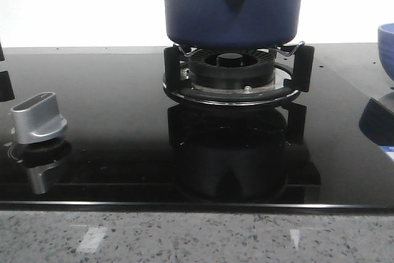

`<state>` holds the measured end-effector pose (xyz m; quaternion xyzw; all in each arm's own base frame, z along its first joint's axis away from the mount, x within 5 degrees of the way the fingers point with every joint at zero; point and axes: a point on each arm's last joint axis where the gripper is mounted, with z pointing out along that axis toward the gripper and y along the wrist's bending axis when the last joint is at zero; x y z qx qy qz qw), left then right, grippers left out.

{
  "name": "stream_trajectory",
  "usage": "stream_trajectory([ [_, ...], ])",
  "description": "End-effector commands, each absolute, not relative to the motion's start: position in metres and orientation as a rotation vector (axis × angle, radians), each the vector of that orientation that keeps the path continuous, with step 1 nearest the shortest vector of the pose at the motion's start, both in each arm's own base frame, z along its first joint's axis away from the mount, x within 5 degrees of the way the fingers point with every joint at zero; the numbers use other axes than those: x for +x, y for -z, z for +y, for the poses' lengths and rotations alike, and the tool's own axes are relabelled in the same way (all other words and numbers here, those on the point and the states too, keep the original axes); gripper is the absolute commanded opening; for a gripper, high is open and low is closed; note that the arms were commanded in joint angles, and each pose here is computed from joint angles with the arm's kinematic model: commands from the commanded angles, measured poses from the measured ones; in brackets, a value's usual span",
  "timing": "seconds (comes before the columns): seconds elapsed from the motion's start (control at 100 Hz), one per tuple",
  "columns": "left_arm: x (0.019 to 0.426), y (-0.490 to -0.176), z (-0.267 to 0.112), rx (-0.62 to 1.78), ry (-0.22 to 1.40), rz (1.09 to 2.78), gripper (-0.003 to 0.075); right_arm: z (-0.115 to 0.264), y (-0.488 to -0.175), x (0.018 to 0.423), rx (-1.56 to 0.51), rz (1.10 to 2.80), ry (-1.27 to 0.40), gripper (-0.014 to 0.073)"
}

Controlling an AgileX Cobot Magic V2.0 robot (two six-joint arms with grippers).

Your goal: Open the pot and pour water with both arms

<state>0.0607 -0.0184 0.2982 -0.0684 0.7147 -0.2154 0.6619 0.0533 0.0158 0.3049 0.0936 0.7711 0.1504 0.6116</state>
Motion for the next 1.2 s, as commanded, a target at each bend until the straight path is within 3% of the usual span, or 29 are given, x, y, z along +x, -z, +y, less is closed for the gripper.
stream_trajectory([
  [0.0,0.073,-0.331,-0.021,-0.051,0.424,1.631,-0.0020,0.015,-0.332,0.062,0.154,1.806,-0.309,-0.0056],
  [0.18,0.096,-0.361,-0.032,0.060,0.482,1.721,-0.0020,0.017,-0.348,0.076,0.054,1.915,-0.285,-0.0056],
  [0.41,0.109,-0.372,-0.062,0.411,0.561,1.701,-0.0020,0.024,-0.348,0.078,-0.126,1.926,-0.292,-0.0050],
  [0.5,0.114,-0.373,-0.072,0.455,0.600,1.698,-0.0019,0.026,-0.348,0.077,-0.169,1.922,-0.304,0.0013],
  [0.58,0.120,-0.373,-0.080,0.468,0.640,1.705,-0.0014,0.027,-0.348,0.077,-0.177,1.922,-0.309,0.0142],
  [0.65,0.126,-0.371,-0.088,0.493,0.668,1.718,0.0031,0.027,-0.348,0.077,-0.177,1.922,-0.309,0.0279],
  [0.74,0.136,-0.369,-0.100,0.525,0.695,1.739,0.0150,0.027,-0.348,0.077,-0.175,1.918,-0.308,0.0412],
  [0.94,0.161,-0.374,-0.127,0.600,0.701,1.740,0.0503,0.027,-0.348,0.077,-0.174,1.916,-0.307,0.0425],
  [1.0,0.172,-0.378,-0.135,0.614,0.690,1.737,0.0526,0.027,-0.348,0.077,-0.174,1.916,-0.307,0.0425],
  [1.19,0.208,-0.385,-0.161,0.712,0.616,1.710,0.0489,0.027,-0.348,0.077,-0.174,1.916,-0.307,0.0425],
])
